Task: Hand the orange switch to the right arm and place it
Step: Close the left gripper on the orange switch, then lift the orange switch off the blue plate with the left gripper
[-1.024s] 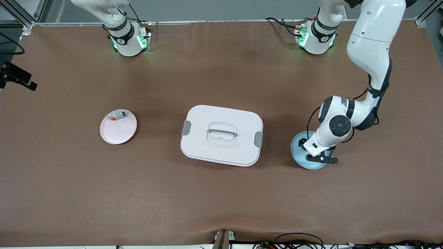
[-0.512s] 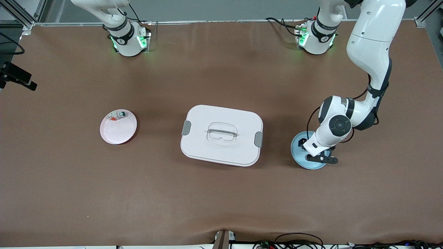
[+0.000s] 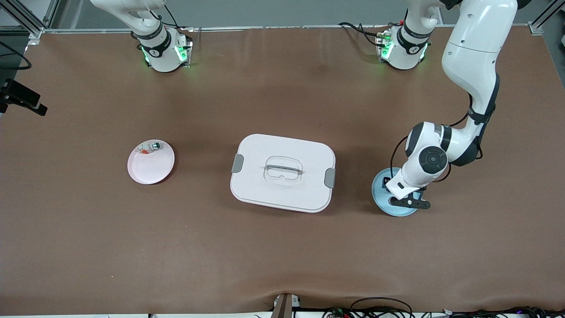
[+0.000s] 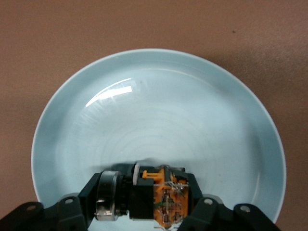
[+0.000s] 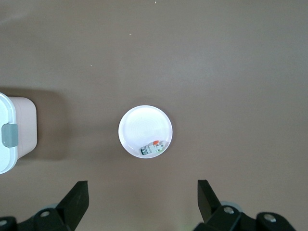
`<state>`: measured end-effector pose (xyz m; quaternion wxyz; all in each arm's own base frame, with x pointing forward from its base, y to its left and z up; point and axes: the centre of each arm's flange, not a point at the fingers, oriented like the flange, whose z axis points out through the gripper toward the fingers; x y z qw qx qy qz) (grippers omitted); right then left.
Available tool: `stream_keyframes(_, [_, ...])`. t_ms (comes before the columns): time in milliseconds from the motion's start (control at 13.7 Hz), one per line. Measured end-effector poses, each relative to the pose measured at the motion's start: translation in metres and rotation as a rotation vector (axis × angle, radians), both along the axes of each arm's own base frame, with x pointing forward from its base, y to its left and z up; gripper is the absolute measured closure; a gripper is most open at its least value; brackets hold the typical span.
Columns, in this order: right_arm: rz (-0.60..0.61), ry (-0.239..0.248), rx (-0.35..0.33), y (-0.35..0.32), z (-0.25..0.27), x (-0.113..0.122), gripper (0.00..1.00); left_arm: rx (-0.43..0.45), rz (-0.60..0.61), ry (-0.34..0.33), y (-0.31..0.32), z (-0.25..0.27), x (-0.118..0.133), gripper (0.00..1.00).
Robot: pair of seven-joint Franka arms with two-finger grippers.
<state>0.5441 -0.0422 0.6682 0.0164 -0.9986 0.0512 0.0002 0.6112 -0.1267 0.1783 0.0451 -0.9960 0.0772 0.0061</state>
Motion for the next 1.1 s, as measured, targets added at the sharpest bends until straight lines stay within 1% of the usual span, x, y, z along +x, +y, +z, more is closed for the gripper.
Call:
stream_keyframes(366, [-0.001, 0.000, 0.000, 0.000, 0.000, 0.000, 0.00, -0.001, 0.020, -0.004, -0.002, 0.001, 0.000, 0.28])
stream_keyframes(585, [-0.001, 0.000, 0.000, 0.000, 0.000, 0.000, 0.00, -0.003, 0.022, -0.017, -0.001, 0.011, 0.002, 0.28])
stream_keyframes(805, [-0.001, 0.001, 0.000, 0.000, -0.001, 0.000, 0.00, -0.004, 0.045, -0.024, 0.001, 0.034, 0.004, 0.28])
stream_keyframes(1098, [-0.001, 0.002, 0.000, 0.000, -0.001, 0.000, 0.00, -0.037, 0.109, 0.000, 0.003, 0.076, 0.003, 0.28])
